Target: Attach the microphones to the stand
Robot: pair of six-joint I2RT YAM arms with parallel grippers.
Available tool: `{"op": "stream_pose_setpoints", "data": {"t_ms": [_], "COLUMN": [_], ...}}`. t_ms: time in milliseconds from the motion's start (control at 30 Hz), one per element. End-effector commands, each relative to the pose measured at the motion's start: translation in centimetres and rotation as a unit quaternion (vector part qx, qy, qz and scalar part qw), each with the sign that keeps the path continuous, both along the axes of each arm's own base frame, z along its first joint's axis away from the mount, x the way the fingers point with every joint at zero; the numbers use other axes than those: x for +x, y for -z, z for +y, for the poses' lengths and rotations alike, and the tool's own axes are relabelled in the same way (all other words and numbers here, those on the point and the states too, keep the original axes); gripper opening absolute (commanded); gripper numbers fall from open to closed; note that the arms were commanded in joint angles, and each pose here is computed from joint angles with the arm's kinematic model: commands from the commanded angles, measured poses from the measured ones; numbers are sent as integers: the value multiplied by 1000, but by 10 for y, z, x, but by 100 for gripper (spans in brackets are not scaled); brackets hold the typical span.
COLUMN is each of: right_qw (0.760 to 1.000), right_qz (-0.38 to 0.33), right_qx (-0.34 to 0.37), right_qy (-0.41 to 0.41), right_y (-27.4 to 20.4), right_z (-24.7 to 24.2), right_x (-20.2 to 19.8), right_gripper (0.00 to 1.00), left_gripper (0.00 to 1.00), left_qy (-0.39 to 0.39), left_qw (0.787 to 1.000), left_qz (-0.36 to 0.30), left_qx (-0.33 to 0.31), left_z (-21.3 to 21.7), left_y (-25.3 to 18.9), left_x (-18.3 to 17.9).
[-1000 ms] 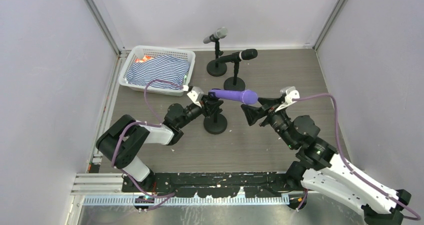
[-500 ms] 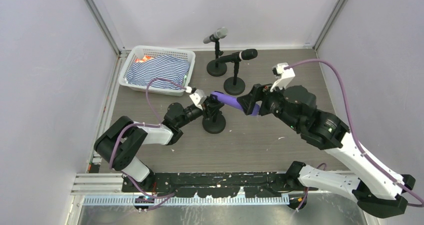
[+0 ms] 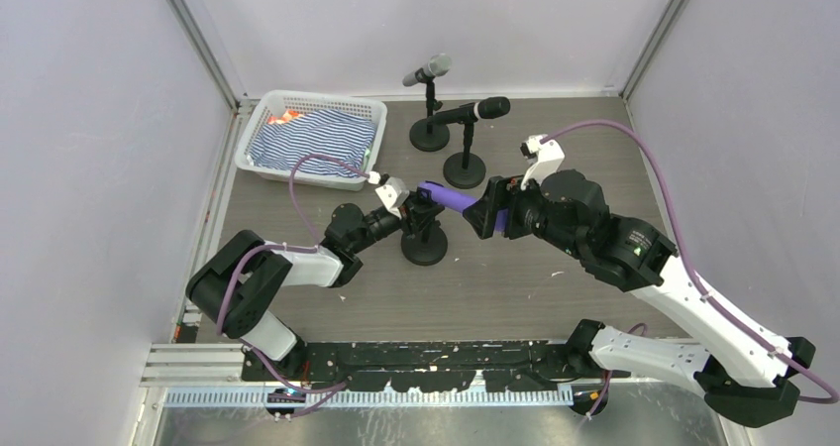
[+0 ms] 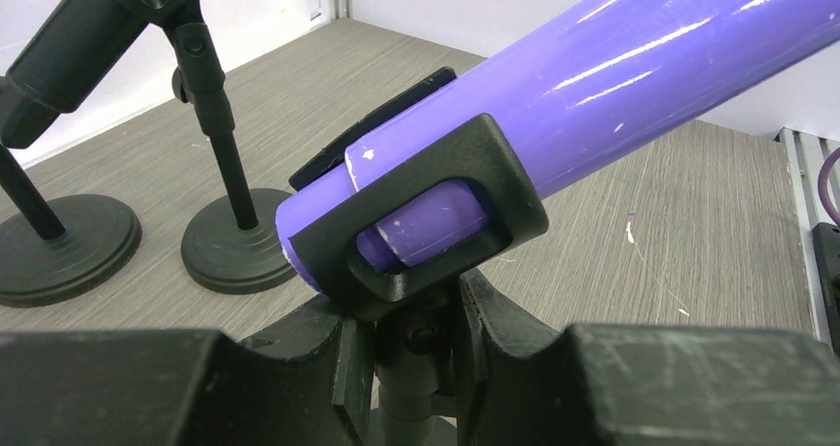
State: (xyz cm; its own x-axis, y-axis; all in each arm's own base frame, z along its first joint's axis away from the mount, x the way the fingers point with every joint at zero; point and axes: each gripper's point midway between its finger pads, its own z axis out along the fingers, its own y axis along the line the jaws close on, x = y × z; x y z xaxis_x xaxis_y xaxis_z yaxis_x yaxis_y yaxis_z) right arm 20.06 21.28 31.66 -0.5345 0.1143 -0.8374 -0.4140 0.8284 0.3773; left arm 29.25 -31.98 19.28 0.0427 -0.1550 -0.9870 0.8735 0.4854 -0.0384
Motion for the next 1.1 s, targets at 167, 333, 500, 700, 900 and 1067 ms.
{"op": "stream_pose_setpoints", "data": {"t_ms": [167,333,500,700,900,1067], "right_qw": [1000,1000,1000,1000,999,999], "right_qz": [4,13,15,18,18,15], "right_qx": [1,-7,-13,-19,-30,-41], "right_qy": [1,-4,-7,-12,-14,-6], "right_y": [3,11,14,16,20,24], "right_z": [5,7,9,11,10,7], "right_x": [4,4,5,5,5,9], "right_gripper": [78,77,73,64,51,25], "left_gripper": [0,0,0,0,0,0], "left_qy": [16,19,24,31,37,44], "left_qw": [999,999,999,999,998,998], "left_qz": [-41,-35,-35,-37,-43,-48], "left_qx": [-28,-20,-18,-12,-3,18], "left_z": [-3,-5,-9,-14,-19,-25], "left_y": [-27,-23,-21,-22,-20,-14], "left_x": [-7,-8,-8,-9,-13,-18]}}
